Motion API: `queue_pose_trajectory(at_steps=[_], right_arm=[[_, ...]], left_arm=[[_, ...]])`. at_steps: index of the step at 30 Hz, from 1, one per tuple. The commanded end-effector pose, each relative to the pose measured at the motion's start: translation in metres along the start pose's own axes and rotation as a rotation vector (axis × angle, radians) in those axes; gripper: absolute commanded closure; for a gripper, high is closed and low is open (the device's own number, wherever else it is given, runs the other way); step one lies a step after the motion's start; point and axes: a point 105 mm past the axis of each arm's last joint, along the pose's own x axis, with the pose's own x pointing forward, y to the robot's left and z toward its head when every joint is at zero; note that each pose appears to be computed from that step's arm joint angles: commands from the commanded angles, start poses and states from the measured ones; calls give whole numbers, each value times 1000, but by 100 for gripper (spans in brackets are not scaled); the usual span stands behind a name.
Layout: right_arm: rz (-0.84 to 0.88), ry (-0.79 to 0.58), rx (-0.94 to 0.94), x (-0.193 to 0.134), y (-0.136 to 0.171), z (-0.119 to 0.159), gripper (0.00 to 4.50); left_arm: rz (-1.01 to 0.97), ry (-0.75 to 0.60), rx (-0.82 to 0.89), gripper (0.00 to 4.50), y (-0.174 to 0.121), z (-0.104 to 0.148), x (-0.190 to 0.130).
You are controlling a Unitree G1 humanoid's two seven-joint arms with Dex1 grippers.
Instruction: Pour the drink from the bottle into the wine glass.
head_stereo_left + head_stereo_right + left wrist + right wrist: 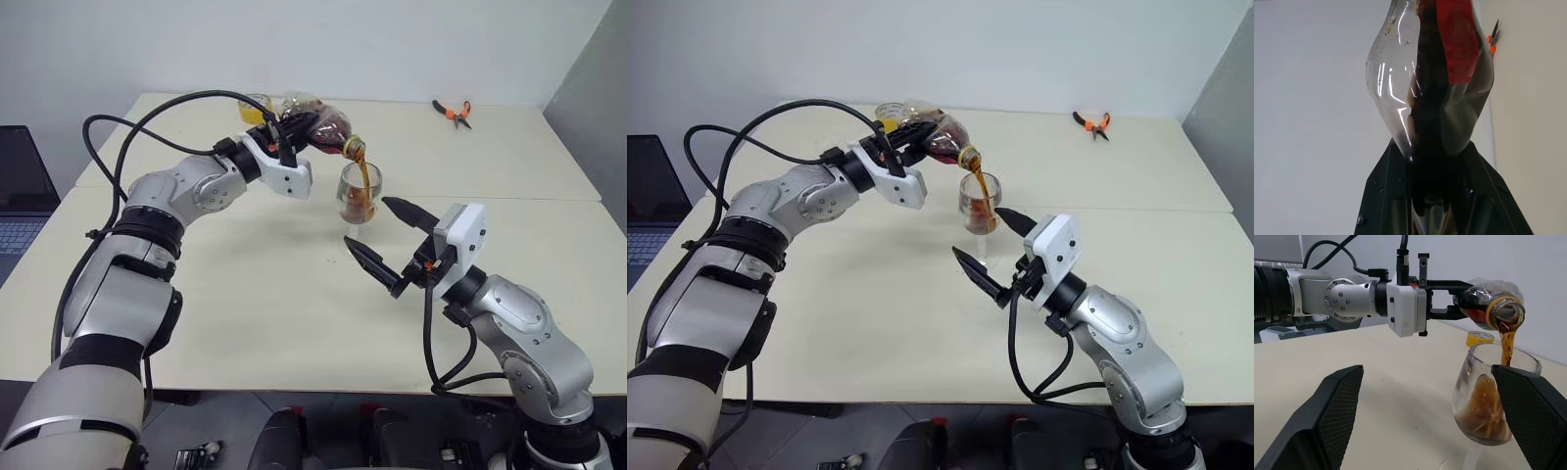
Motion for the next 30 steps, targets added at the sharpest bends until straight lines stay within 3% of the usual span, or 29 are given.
queue_pose_trajectory(at_steps=[1,30], right_arm=[[11,-50,-24,2,2,11,0],[-64,-85,-26,0,-12,16,0]], left_arm=[[61,-16,44,387,23,1,3],[49,4,44,387,21,-3,-2]])
